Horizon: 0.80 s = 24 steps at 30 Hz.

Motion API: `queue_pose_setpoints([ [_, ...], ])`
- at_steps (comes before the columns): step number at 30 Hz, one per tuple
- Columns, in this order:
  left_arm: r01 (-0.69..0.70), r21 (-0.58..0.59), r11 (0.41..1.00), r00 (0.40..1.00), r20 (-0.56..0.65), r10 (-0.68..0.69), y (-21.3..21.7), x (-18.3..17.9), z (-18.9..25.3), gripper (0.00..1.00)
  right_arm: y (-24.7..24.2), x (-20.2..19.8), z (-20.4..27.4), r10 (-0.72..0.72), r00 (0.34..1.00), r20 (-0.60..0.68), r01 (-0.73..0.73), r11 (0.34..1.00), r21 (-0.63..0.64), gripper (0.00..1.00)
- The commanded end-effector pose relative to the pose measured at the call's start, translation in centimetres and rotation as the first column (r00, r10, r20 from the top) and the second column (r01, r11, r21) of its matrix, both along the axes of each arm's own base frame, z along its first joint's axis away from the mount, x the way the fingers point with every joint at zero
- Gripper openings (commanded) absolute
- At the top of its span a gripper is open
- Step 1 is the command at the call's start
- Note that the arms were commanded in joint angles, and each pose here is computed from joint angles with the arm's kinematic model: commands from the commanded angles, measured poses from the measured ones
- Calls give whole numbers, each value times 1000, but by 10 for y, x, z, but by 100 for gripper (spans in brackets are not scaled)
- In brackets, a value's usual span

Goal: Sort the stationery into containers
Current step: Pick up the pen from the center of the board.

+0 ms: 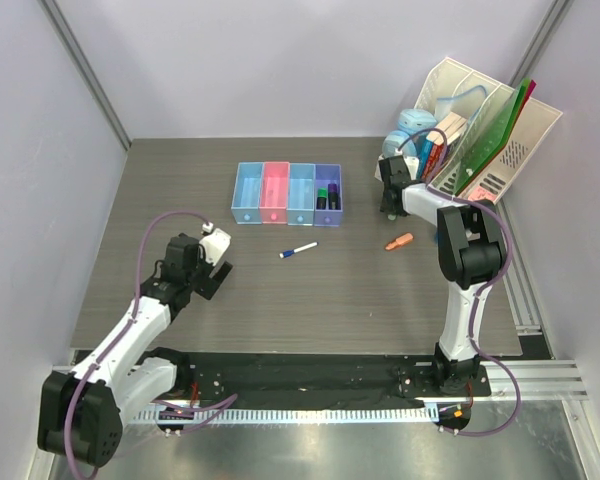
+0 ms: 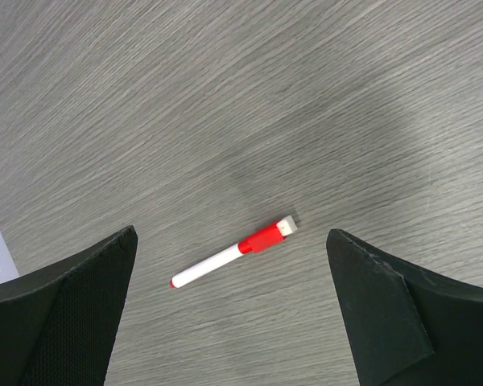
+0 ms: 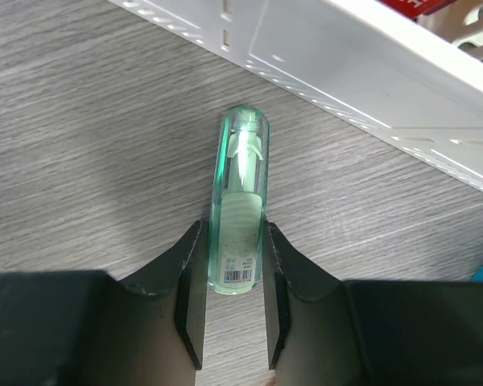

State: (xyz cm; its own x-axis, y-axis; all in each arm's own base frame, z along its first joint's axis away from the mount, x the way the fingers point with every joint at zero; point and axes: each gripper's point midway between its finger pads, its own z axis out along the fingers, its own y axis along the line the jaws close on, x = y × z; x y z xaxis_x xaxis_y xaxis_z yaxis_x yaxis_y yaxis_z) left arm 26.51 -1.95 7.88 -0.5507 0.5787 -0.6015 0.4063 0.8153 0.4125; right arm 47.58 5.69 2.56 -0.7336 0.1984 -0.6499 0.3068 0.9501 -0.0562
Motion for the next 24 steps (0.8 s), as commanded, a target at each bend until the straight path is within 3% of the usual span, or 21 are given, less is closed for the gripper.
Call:
queue_pose_setpoints([
  [1, 6, -13, 1000, 999, 48, -6, -1, 7, 19, 100, 21, -23, -15, 116, 987, -111, -117, 993, 0, 1],
  [10, -15, -7, 1000, 999, 48, 15, 3, 1, 16, 100, 78, -42, 22, 355, 932, -66, -357, 934, -8, 1],
  [24, -96, 25, 995, 994, 49, 94, 15, 4, 9, 100, 87, -21, 130, 381, 917, 119, -371, 924, -96, 1],
])
